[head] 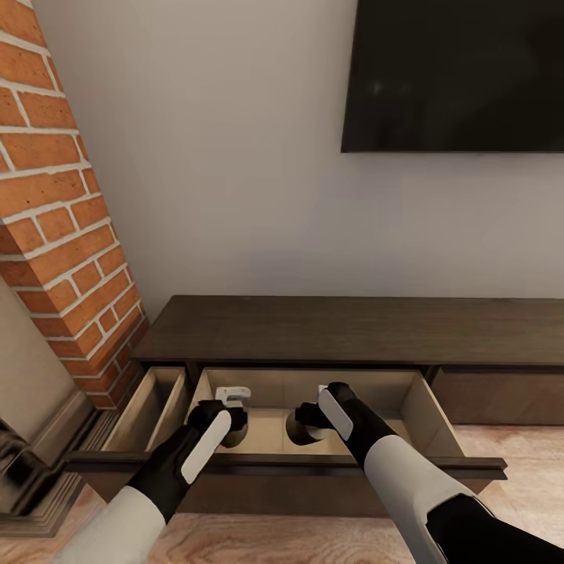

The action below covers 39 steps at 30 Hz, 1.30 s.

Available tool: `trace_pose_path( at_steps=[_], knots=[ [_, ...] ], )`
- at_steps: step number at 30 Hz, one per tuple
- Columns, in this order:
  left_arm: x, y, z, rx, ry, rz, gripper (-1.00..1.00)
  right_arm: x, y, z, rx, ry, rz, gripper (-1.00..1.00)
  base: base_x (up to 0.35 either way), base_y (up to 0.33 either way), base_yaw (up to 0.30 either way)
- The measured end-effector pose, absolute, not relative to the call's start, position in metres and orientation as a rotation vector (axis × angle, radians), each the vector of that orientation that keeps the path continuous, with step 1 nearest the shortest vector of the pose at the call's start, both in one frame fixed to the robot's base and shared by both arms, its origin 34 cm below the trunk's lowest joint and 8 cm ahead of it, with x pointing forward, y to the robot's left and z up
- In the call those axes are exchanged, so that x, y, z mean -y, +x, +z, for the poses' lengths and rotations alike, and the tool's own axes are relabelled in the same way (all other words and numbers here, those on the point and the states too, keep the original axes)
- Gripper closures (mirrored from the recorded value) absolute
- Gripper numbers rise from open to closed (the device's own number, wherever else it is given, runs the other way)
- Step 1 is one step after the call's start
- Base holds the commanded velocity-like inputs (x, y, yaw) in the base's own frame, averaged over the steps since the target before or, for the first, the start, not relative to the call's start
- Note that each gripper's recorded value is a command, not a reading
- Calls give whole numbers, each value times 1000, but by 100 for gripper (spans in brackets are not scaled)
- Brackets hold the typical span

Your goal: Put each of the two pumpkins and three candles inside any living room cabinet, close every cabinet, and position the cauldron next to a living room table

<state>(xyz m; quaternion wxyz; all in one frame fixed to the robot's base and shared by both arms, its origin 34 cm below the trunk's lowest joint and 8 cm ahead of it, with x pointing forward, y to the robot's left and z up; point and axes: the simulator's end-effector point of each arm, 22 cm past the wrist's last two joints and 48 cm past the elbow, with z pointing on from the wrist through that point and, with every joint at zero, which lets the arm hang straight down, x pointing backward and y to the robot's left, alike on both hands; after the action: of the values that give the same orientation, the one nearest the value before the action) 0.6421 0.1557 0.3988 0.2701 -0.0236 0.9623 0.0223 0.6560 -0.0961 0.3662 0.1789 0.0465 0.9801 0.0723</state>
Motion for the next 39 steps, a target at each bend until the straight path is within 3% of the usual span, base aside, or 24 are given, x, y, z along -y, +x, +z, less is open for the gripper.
trace_pose_path(
  at_steps=[39],
  knots=[
    [-149,658,353,-2543,-20,62,100,95,648,333,-2824,140,210,100,0,0,0]
  ],
)
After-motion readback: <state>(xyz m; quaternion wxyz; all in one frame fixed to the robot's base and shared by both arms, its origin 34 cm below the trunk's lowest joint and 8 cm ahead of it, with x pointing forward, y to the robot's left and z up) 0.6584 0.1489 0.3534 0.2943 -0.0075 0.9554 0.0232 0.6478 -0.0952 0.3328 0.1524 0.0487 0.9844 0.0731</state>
